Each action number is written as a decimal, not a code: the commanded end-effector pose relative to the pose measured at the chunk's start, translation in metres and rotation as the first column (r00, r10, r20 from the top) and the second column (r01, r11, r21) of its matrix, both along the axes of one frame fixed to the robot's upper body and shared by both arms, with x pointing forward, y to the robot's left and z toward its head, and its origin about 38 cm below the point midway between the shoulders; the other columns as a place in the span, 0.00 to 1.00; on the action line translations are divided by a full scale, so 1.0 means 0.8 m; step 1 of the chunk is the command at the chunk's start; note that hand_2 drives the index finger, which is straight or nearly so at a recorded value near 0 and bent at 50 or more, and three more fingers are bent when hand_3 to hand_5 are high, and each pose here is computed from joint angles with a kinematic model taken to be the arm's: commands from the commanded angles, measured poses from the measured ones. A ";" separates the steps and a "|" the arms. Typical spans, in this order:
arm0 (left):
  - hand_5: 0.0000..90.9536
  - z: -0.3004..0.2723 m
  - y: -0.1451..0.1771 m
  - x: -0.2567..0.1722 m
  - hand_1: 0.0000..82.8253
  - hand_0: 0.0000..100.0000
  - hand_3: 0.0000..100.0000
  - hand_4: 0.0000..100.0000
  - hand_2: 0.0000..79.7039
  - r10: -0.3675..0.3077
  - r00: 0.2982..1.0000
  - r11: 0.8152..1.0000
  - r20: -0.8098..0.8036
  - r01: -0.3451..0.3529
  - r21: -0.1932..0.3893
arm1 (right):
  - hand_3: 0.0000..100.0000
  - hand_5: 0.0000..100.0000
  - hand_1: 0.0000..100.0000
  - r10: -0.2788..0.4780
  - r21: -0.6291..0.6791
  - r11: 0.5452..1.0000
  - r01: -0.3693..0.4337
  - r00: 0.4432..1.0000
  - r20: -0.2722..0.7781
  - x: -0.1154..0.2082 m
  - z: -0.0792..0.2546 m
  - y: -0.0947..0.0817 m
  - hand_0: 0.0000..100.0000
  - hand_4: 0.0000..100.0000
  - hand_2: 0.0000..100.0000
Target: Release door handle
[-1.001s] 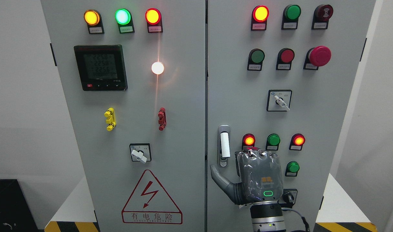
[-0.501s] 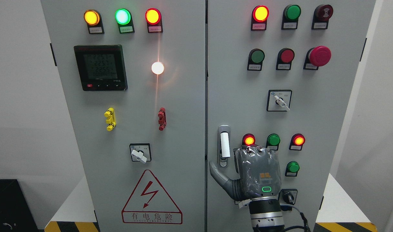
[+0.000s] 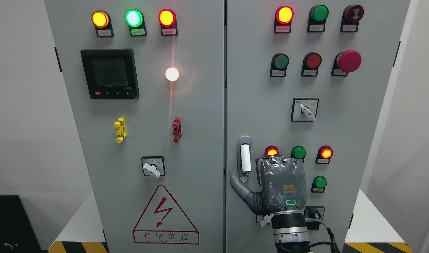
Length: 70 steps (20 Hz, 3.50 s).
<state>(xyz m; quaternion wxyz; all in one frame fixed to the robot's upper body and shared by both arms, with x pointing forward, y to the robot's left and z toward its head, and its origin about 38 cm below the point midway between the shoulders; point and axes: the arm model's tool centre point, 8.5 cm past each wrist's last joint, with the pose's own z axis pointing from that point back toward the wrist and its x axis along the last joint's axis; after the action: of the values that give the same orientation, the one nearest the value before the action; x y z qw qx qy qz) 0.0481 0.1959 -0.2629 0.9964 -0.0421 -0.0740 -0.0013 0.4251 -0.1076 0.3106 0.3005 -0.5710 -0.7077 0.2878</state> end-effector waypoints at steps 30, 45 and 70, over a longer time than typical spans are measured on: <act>0.00 0.000 0.000 0.000 0.67 0.12 0.00 0.00 0.00 0.000 1.000 1.000 0.000 0.000 0.000 | 1.00 0.99 0.21 -0.005 0.033 0.999 0.005 1.000 -0.007 0.006 0.003 -0.005 0.29 0.95 1.00; 0.00 0.000 0.000 0.000 0.67 0.12 0.00 0.00 0.00 0.000 1.000 1.000 0.000 0.000 0.000 | 1.00 0.99 0.25 -0.012 0.037 0.999 0.012 1.000 -0.010 0.006 0.003 -0.005 0.34 0.95 1.00; 0.00 0.000 0.000 0.000 0.67 0.12 0.00 0.00 0.00 0.000 1.000 1.000 0.000 0.000 0.000 | 1.00 0.99 0.27 -0.028 0.049 0.998 0.028 1.000 -0.011 0.006 0.002 -0.009 0.39 0.95 1.00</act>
<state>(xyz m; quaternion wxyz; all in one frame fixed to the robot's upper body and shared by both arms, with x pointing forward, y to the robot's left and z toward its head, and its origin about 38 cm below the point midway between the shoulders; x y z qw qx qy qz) 0.0481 0.1959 -0.2629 0.9964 -0.0421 -0.0738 -0.0013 0.4306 -0.1135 0.3109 0.3224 -0.5693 -0.7046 0.2748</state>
